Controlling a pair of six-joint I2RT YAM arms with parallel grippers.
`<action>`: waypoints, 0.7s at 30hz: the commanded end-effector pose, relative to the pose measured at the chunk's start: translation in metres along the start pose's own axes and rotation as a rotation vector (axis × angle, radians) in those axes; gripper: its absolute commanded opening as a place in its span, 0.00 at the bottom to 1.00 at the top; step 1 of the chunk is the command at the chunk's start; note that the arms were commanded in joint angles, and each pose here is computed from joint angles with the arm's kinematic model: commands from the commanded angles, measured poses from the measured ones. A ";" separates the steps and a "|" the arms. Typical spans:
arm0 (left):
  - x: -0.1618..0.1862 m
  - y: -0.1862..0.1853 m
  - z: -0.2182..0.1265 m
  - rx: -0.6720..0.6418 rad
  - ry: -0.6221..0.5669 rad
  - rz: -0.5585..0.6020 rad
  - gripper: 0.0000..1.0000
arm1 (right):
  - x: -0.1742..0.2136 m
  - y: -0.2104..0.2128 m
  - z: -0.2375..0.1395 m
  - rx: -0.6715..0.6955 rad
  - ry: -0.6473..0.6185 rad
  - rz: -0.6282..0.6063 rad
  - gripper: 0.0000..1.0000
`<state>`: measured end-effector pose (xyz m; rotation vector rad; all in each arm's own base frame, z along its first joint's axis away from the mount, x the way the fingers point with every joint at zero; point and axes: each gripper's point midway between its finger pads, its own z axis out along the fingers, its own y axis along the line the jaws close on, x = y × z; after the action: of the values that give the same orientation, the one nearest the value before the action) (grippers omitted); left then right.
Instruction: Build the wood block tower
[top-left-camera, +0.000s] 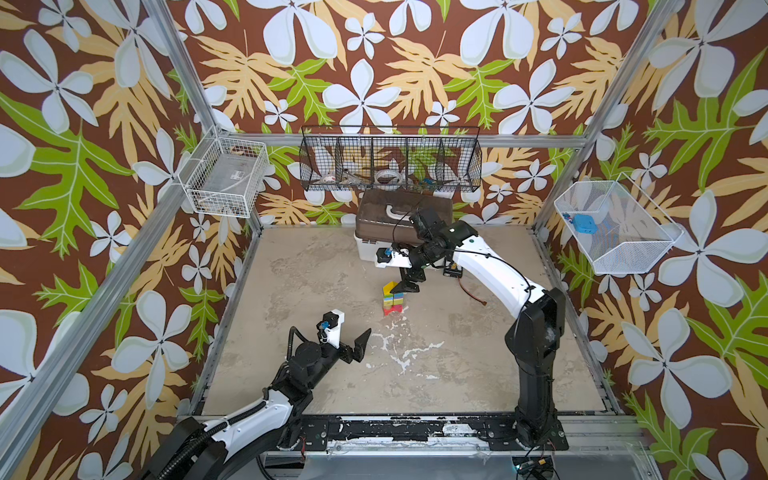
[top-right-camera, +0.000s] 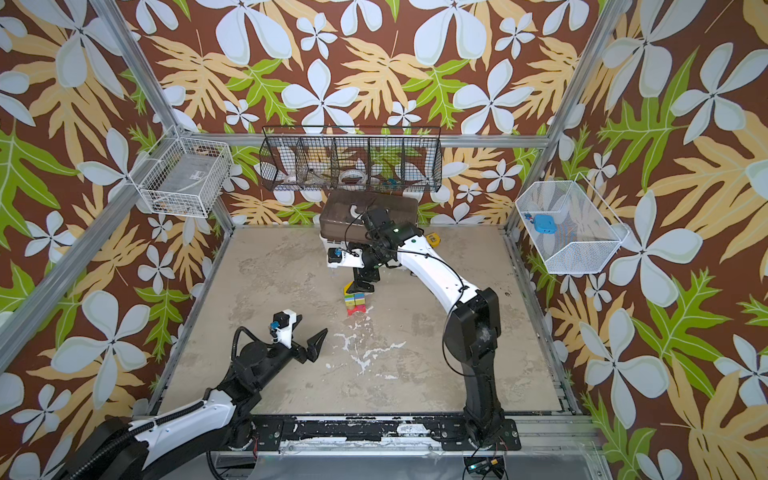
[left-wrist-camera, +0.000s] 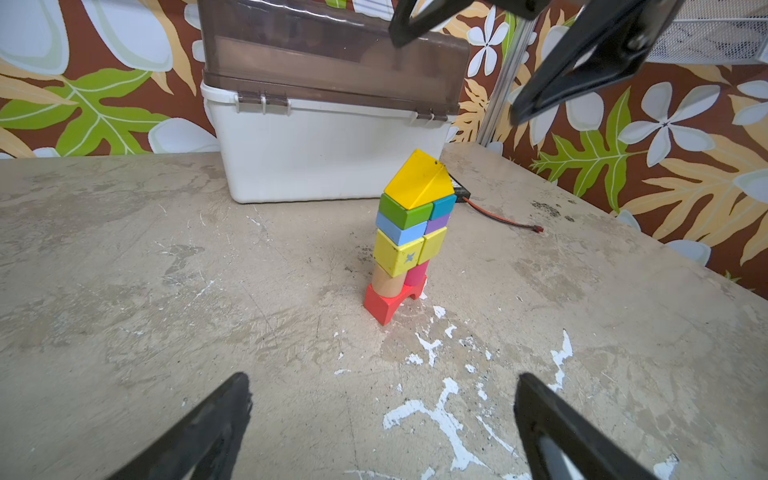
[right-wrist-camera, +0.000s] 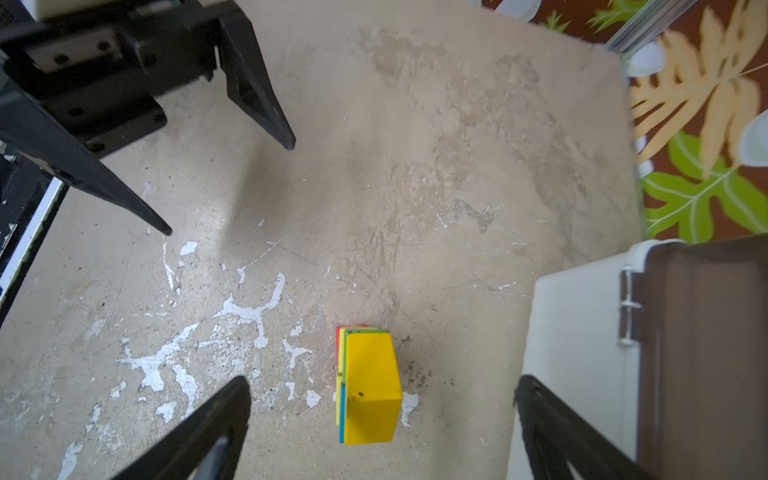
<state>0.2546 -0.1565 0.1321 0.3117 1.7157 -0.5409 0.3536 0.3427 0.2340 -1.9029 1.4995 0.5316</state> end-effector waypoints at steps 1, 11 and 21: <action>-0.009 0.003 -0.002 -0.021 -0.044 -0.004 1.00 | -0.031 -0.005 -0.024 0.110 -0.129 -0.024 1.00; -0.024 0.031 -0.018 -0.176 -0.140 -0.062 1.00 | -0.012 0.015 -0.139 0.729 -0.419 0.230 1.00; -0.084 0.086 -0.064 -0.535 -0.403 -0.038 1.00 | 0.224 0.070 -0.266 1.546 -0.507 0.860 1.00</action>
<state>0.2601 -0.0798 0.2121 -0.0984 1.4334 -0.3449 0.3275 0.0370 0.2389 -0.2351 1.6306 0.0329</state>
